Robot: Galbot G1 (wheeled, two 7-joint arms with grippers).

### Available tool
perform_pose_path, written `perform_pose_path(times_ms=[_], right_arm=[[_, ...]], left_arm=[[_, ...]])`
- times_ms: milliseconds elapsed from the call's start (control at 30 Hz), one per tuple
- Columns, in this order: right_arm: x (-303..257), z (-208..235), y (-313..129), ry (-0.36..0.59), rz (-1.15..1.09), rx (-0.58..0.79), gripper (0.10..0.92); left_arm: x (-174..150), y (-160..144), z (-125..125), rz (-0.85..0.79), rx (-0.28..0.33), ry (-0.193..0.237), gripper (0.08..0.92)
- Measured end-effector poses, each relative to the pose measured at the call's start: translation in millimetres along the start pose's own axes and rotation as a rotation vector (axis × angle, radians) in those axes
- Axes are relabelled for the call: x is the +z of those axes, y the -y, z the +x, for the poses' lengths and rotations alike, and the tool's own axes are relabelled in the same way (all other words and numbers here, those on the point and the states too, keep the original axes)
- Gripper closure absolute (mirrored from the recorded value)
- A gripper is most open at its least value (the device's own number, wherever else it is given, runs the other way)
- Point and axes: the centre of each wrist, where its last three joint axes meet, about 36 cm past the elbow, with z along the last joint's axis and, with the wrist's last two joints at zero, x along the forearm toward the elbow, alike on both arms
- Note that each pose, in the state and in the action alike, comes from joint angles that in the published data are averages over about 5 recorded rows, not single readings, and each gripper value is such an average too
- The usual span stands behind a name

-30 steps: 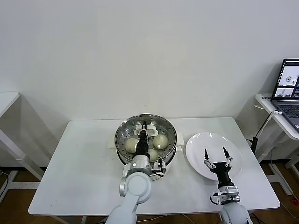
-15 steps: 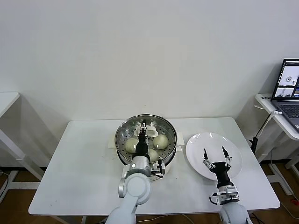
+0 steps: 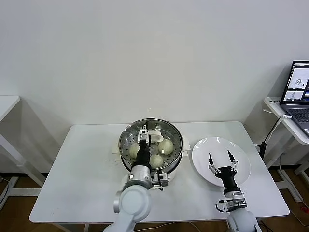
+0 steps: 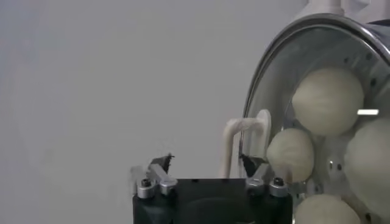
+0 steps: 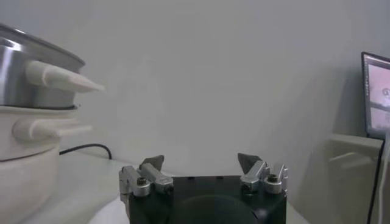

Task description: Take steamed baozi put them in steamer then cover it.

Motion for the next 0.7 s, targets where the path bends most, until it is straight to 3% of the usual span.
perform_pose_path(times_ms=[267, 533, 700], right_arm=[[-13, 1, -6, -0.035, -0.045, 0.010, 0.200], [-35, 8, -13, -0.040, -0.186, 0.042, 0.200], [-47, 15, -15, -0.037, -0.261, 0.066, 0.200]], left_arm=[[45, -23, 33, 0.075, -0.015, -0.001, 0.177], [123, -30, 48, 0.337, -0.115, -0.051, 0.177], [175, -8, 53, 0.551, -0.087, -0.008, 0.177]])
